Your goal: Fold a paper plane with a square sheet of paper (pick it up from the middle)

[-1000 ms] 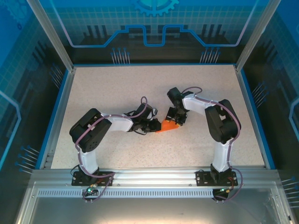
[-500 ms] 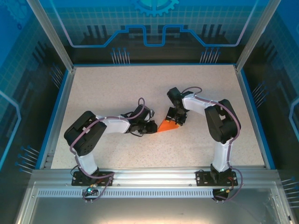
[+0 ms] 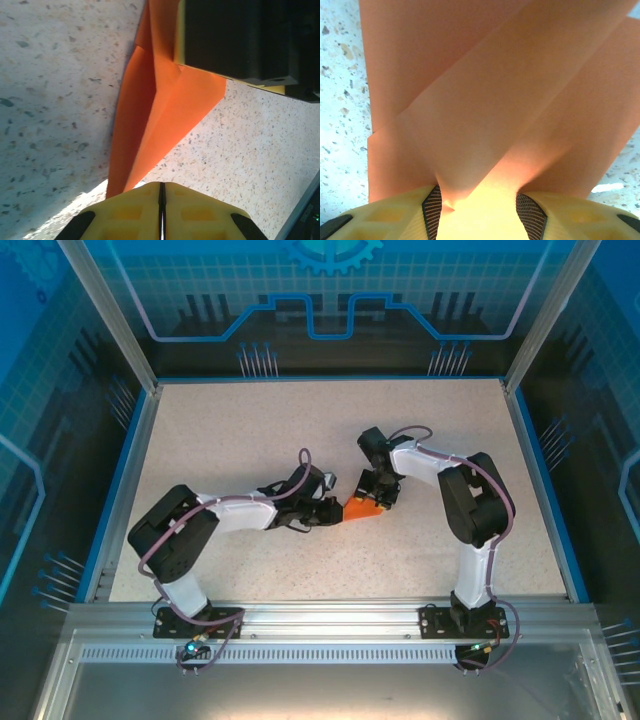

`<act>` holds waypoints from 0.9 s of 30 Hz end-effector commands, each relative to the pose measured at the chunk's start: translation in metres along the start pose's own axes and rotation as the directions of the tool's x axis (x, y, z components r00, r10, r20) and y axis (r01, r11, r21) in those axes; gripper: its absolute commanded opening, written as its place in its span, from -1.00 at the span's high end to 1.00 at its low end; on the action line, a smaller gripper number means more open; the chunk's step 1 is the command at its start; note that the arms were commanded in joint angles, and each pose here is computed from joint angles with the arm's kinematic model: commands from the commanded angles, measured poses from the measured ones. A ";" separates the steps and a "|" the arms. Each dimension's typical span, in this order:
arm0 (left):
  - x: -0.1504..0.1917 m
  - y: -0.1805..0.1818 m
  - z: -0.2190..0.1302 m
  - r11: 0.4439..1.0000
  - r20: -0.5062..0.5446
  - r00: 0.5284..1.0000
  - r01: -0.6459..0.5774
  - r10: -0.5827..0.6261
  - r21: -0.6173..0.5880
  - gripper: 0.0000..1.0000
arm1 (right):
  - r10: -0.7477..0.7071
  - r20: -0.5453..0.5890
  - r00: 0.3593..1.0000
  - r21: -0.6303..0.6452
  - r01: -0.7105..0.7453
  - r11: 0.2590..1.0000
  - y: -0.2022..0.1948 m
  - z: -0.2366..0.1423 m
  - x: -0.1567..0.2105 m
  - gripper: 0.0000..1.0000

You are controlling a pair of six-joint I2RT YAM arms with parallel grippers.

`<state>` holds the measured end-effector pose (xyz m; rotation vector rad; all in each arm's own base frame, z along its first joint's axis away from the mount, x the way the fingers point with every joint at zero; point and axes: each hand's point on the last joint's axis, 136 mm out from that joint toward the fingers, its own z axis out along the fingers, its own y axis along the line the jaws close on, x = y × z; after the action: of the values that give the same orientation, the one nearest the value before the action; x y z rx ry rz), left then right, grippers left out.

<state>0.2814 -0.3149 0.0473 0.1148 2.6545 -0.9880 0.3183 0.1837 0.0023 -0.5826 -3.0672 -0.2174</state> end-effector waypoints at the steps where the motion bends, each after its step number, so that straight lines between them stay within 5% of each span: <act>1: -0.002 -0.011 0.008 1.000 -0.013 1.000 -0.003 0.003 0.017 0.75 | 0.038 -0.104 0.994 0.185 -0.018 0.983 -0.048 0.057 0.025 -0.02; 17: 0.001 0.018 0.021 0.992 -0.025 0.999 0.037 -0.040 -0.120 0.71 | 0.037 -0.107 0.994 0.187 -0.016 0.982 -0.049 0.058 0.026 -0.02; 27: -0.013 0.001 0.014 0.998 0.029 0.999 0.019 -0.017 -0.058 0.71 | 0.037 -0.105 0.994 0.188 -0.017 0.982 -0.049 0.058 0.026 -0.02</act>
<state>0.2890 -0.3188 0.0251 0.0704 2.7157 -0.8963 0.3175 0.1832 0.0015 -0.5824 -3.0641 -0.2123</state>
